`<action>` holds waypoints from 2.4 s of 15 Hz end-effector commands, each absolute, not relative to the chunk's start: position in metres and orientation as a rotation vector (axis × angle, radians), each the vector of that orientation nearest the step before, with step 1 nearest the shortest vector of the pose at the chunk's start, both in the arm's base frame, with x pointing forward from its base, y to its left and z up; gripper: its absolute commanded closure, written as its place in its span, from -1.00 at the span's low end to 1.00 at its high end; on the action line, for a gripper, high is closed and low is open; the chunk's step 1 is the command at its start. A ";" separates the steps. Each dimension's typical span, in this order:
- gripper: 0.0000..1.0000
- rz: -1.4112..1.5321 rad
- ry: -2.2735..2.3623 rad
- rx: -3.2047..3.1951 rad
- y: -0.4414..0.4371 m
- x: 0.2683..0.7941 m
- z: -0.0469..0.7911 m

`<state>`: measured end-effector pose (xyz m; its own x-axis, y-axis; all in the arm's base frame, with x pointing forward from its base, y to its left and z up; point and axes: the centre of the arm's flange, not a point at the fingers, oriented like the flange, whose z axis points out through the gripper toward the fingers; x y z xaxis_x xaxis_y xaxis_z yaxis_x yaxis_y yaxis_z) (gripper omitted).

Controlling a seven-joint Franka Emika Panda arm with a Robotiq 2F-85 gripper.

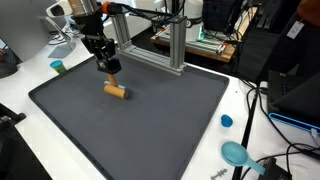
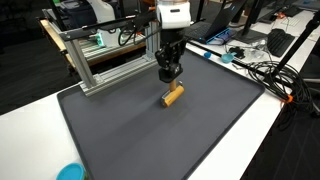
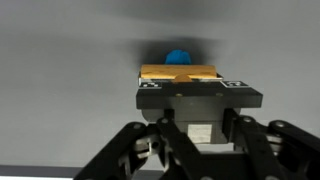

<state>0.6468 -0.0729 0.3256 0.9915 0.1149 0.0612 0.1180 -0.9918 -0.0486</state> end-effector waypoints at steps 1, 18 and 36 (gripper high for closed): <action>0.57 0.011 -0.160 -3.102 -0.074 0.636 0.309; 0.57 0.204 -0.150 -3.172 -0.072 0.628 0.284; 0.57 0.176 -0.279 -3.330 -0.017 0.632 0.297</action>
